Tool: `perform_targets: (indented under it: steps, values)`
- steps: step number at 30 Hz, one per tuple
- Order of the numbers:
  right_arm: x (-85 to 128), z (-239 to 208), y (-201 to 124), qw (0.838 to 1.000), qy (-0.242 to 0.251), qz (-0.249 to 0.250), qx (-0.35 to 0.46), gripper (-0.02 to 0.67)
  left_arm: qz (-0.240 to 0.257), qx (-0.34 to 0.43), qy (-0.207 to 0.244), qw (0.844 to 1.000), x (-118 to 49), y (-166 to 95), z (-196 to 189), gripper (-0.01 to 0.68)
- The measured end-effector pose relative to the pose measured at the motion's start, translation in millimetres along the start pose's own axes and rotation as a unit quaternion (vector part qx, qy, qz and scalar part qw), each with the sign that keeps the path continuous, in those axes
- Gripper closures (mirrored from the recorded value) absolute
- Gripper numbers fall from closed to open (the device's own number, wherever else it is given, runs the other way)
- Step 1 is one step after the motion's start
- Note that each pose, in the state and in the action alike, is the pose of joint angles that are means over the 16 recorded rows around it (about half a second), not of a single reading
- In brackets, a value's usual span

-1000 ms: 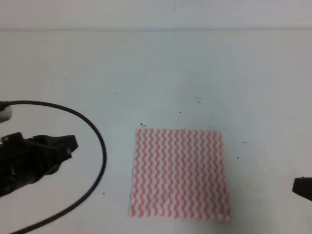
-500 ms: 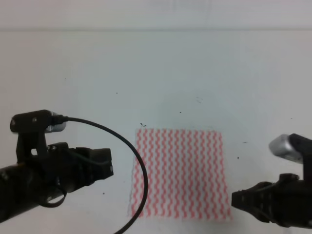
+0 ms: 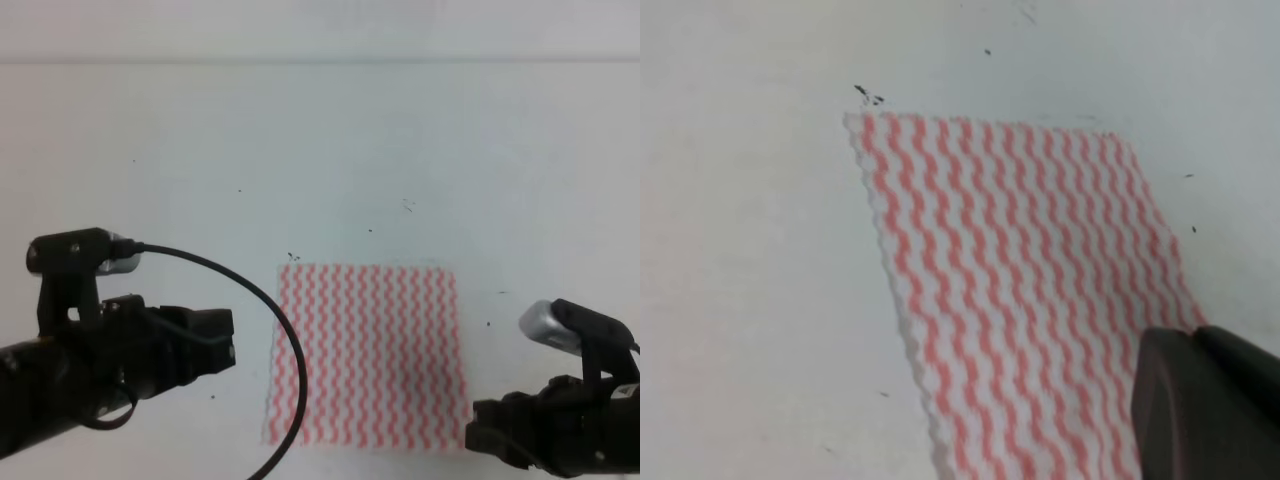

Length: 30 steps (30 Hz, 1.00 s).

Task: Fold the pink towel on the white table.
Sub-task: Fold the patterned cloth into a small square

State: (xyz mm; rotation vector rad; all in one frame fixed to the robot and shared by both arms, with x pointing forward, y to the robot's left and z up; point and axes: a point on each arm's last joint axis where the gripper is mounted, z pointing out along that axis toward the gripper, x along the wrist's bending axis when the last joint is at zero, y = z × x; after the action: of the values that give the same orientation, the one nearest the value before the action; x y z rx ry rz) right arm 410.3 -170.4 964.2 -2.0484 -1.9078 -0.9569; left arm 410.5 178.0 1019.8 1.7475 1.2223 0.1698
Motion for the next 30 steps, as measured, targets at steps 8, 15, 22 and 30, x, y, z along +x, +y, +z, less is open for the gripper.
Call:
perform_targets:
  steps: [8,15,22,30]
  values:
    - [-6,14,1,0.998,-0.019,0.054,0.012,0.401,0.005,0.002,-0.003,1.000,-0.6,0,0,0.679]
    - [-12,26,0,0.995,-0.034,0.083,0.031,0.388,0.010,0.004,-0.004,1.000,-0.7,-1,0,0.679]
    - [-16,35,0,0.993,-0.046,0.097,0.044,0.387,0.013,0.004,-0.007,1.000,-1.3,-1,0,0.678]
    - [-18,43,3,0.992,-0.053,0.105,0.048,0.388,0.014,0.004,-0.007,1.000,-1.4,-1,0,0.678]
